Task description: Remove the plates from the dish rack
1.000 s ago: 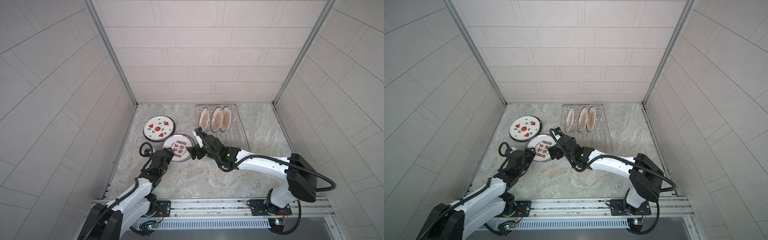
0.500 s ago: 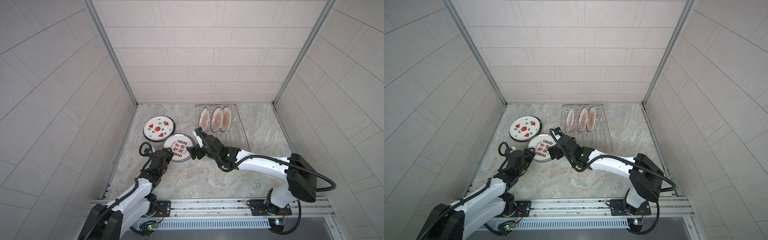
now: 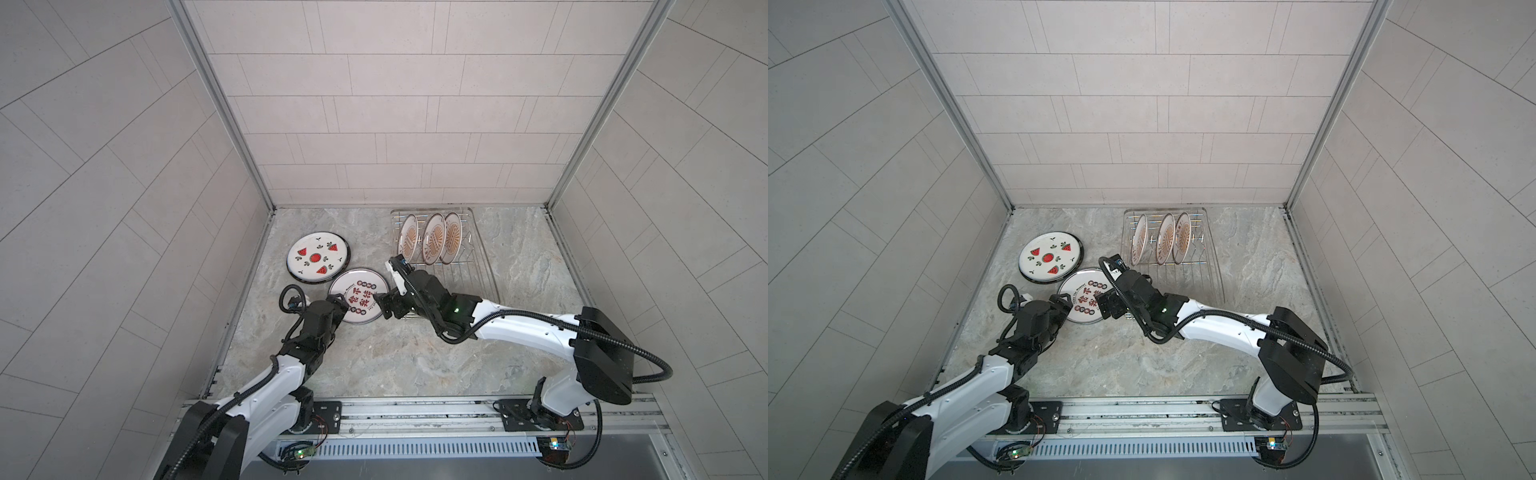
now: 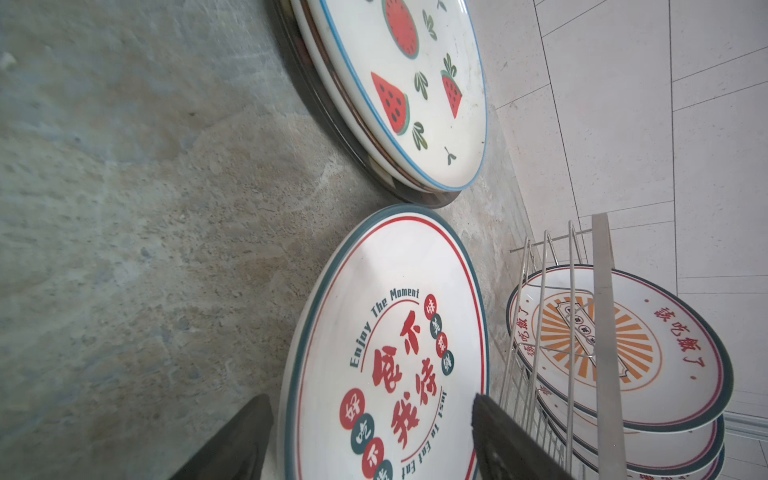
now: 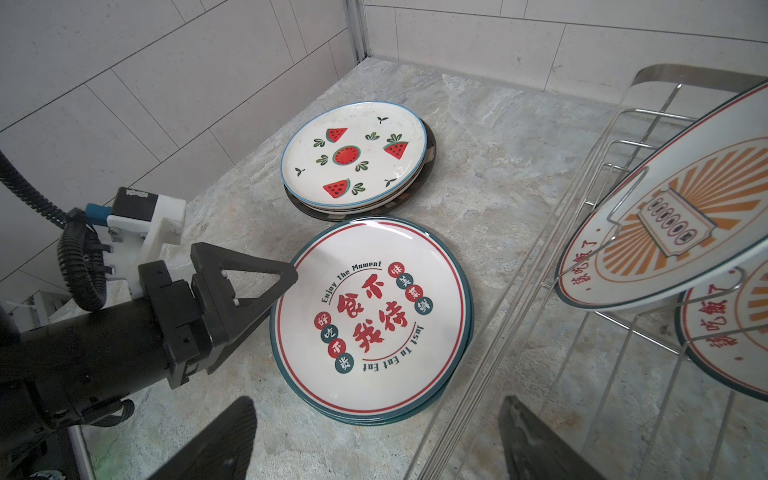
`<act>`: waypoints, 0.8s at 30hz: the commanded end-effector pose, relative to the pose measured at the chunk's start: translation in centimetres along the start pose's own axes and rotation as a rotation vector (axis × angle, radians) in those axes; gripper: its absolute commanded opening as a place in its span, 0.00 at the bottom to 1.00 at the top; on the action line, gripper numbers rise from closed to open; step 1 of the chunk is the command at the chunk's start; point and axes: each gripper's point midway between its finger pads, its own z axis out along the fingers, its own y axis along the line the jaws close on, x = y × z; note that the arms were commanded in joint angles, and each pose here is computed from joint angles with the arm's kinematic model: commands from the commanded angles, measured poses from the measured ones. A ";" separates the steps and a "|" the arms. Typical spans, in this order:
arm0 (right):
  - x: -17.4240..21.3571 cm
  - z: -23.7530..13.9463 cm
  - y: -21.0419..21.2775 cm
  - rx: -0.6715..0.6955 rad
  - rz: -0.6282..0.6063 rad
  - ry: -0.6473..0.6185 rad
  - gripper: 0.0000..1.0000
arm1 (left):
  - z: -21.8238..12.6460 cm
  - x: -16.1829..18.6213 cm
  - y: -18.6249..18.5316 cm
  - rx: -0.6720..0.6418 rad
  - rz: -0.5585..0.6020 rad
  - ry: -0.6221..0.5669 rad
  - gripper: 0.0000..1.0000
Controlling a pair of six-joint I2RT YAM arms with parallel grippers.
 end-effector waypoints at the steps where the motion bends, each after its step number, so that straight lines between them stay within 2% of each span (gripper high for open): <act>1: -0.6 -0.6 0.1 -0.002 0.015 -0.034 0.93 | -0.2 -1.0 -0.7 0.032 0.034 -0.051 0.82; 7: -1.4 -2.6 0.1 -0.027 0.019 -0.110 0.95 | -2.1 -2.6 -4.0 0.233 0.184 -0.152 0.96; 9: -1.7 -3.2 -0.3 -0.015 0.034 -0.129 0.98 | -2.8 -2.0 -5.6 0.321 0.240 -0.127 1.00; 11: -1.9 -3.6 -1.1 0.024 0.051 -0.142 0.99 | -4.5 -1.0 -8.5 0.475 0.326 -0.090 1.00; 14: -2.3 -4.3 -2.5 0.100 0.066 -0.167 0.99 | -5.6 0.3 -10.7 0.591 0.407 -0.032 1.00; 17: -2.7 -5.3 -4.5 0.209 0.078 -0.193 0.99 | -5.9 0.9 -11.4 0.632 0.436 -0.017 1.00; 21: -3.0 -6.0 -4.9 0.237 0.021 -0.190 1.00 | -5.4 2.3 -11.5 0.671 0.439 0.039 1.00; 24: -3.5 -7.1 -7.3 0.379 0.052 -0.236 1.00 | -5.0 3.4 -12.2 0.702 0.446 0.096 1.00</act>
